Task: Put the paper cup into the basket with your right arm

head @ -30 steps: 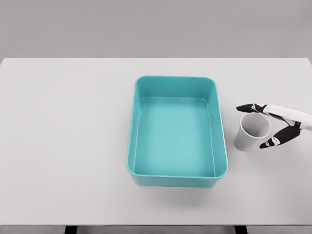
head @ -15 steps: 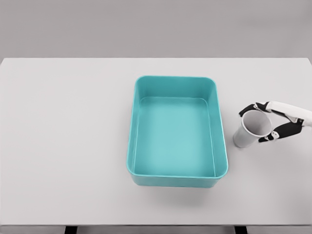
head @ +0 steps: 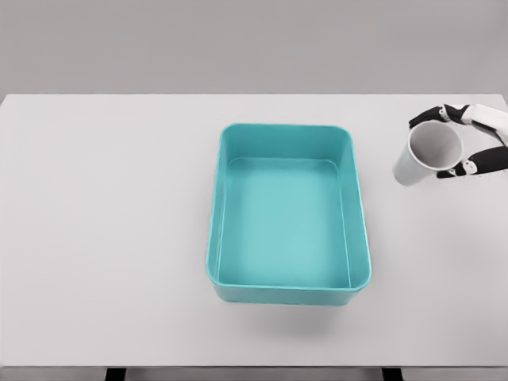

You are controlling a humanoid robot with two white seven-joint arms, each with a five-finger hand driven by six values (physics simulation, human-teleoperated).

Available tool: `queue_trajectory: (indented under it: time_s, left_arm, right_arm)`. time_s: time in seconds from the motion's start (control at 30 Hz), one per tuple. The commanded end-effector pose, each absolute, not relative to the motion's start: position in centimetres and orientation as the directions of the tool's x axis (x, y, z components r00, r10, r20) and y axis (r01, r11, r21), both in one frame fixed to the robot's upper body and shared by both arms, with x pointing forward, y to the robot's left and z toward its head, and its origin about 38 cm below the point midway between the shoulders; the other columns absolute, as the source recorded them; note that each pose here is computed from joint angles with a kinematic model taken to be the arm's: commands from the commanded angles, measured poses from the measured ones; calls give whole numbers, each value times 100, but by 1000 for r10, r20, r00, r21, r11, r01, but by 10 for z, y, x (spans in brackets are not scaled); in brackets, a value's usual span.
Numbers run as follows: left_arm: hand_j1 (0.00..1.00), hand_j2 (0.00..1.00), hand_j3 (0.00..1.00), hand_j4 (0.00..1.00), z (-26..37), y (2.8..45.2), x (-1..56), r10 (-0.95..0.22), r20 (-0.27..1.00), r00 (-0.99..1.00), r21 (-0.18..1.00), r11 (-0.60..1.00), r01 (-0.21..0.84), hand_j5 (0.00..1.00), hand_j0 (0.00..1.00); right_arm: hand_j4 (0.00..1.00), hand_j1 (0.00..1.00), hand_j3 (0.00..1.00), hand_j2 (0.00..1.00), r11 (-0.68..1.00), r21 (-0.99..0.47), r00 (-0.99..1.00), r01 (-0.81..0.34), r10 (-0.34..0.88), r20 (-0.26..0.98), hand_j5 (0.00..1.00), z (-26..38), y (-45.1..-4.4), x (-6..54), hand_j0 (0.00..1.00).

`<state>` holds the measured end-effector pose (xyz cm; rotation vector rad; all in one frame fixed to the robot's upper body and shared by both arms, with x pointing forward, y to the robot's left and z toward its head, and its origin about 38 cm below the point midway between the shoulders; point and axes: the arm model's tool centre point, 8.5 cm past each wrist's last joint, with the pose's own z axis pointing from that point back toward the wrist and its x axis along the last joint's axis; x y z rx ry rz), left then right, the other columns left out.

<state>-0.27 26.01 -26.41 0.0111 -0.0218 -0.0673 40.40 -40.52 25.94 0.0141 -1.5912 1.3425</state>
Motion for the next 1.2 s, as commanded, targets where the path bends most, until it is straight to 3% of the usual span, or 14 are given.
queue_trajectory:
  time_s: [0.0, 0.23, 0.5, 0.63, 0.73, 0.87, 0.93, 0.97, 1.03, 1.07, 1.17]
  left_arm:
    - [100, 100, 100, 100, -264, 260, -3, -67, 21, 997, 11, 998, 67, 100, 100]
    - [100, 100, 100, 100, -264, 260, -3, -67, 21, 997, 11, 998, 67, 100, 100]
    - [100, 100, 100, 100, -264, 260, -3, -67, 21, 997, 11, 998, 67, 100, 100]
    - [100, 100, 100, 100, -264, 260, -3, -67, 21, 997, 11, 998, 67, 100, 100]
    - [100, 100, 100, 100, -264, 260, -3, -67, 21, 997, 11, 998, 67, 100, 100]
    - [100, 100, 100, 100, -264, 260, -3, -67, 21, 997, 11, 998, 67, 100, 100]
    - [100, 100, 100, 100, -264, 260, -3, -67, 21, 997, 11, 998, 67, 100, 100]
    - [100, 100, 100, 100, -264, 260, -3, -67, 21, 997, 11, 998, 67, 100, 100]
    - [100, 100, 100, 100, -264, 260, -3, -67, 21, 997, 11, 998, 67, 100, 100]
    - [100, 100, 100, 100, -264, 260, -3, -67, 21, 997, 11, 998, 67, 100, 100]
    - [100, 100, 100, 100, -264, 260, -3, -67, 21, 997, 11, 998, 67, 100, 100]
  right_arm:
    - [76, 76, 76, 76, 387, -731, -506, -563, 538, 674, 76, 266, -400, 404, 76]
    - [76, 76, 76, 76, 378, -715, -531, -587, 487, 693, 76, 280, -358, 409, 76]
    - [76, 76, 76, 76, 296, -705, -583, -645, 407, 703, 76, 273, -267, 419, 76]
    - [76, 76, 76, 76, 200, -735, -575, -648, 503, 645, 76, 236, -229, 435, 76]
    - [75, 75, 75, 75, 64, -805, -619, -589, 605, 501, 75, 214, -216, 438, 75]
    - [77, 77, 77, 77, -10, -844, -688, -537, 585, 431, 77, 219, -192, 432, 77]
    - [89, 89, 89, 89, -9, -849, -690, -528, 587, 423, 89, 223, -193, 434, 89]
    - [99, 99, 99, 99, -4, -852, -690, -523, 588, 421, 99, 226, -195, 435, 99]
    - [100, 100, 100, 100, 71, -874, -671, -481, 611, 419, 100, 248, -224, 440, 100]
    - [100, 100, 100, 100, 167, -862, -668, -478, 569, 480, 100, 262, -243, 437, 100]
    - [100, 100, 100, 100, 439, -718, -694, -540, 251, 675, 100, 297, -302, 408, 100]
